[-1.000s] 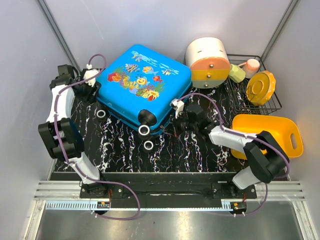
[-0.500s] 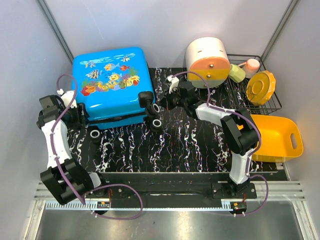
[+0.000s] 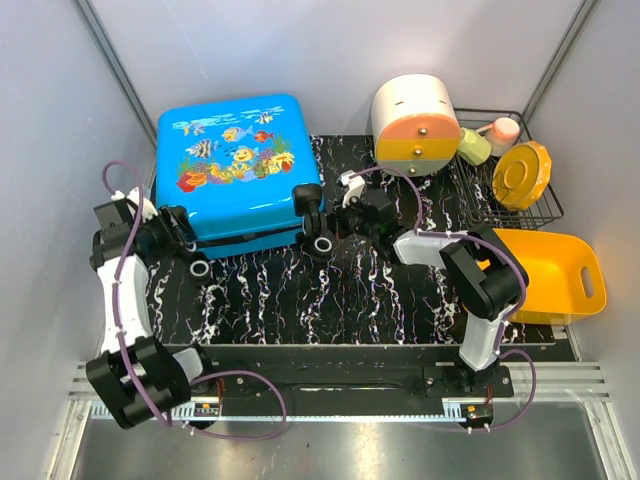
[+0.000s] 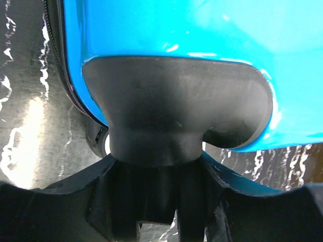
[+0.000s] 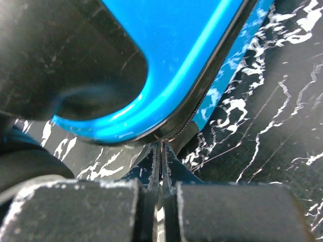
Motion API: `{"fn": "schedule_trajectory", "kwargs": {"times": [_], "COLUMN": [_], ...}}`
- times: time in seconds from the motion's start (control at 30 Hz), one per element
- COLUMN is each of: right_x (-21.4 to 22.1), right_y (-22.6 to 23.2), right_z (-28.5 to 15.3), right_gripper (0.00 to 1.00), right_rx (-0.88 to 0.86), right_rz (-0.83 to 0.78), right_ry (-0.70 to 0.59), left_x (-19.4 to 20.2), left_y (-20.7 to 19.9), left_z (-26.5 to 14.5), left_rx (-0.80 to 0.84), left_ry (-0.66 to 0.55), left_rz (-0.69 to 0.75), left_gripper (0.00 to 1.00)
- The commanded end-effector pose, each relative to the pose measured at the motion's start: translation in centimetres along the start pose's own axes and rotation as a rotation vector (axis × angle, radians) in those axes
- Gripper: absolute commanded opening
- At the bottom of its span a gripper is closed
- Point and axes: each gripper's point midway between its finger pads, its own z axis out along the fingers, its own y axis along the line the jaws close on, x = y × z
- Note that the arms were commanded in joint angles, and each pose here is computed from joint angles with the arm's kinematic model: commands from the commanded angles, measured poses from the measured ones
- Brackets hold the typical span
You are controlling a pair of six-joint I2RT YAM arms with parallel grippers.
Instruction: Open, take out, and arrange the luggage
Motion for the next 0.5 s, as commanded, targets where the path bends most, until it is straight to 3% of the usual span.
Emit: {"fn": "schedule_trajectory", "kwargs": {"times": [0.0, 0.2, 0.47], "right_x": [-4.3, -8.9, -12.6], "right_y": [10.0, 12.2, 16.1], "right_z": [0.4, 0.2, -4.9], "right_gripper": [0.00, 0.00, 0.00], "right_rx": [-0.189, -0.110, -0.316], "right_rz": [-0.053, -0.029, -0.112], "right_ry": [-0.179, -0.366, -0.432], "left_x": [4.0, 4.1, -0.4], "left_y": [-7.0, -9.0, -8.6], "left_z": [0.0, -0.2, -0.6], "left_rx": [0.280, 0.375, 0.339], "left_ry": [0.115, 0.095, -0.025], "left_rz": [-0.253, -0.500, -0.494], "left_gripper": [0.00, 0.00, 0.00]}}
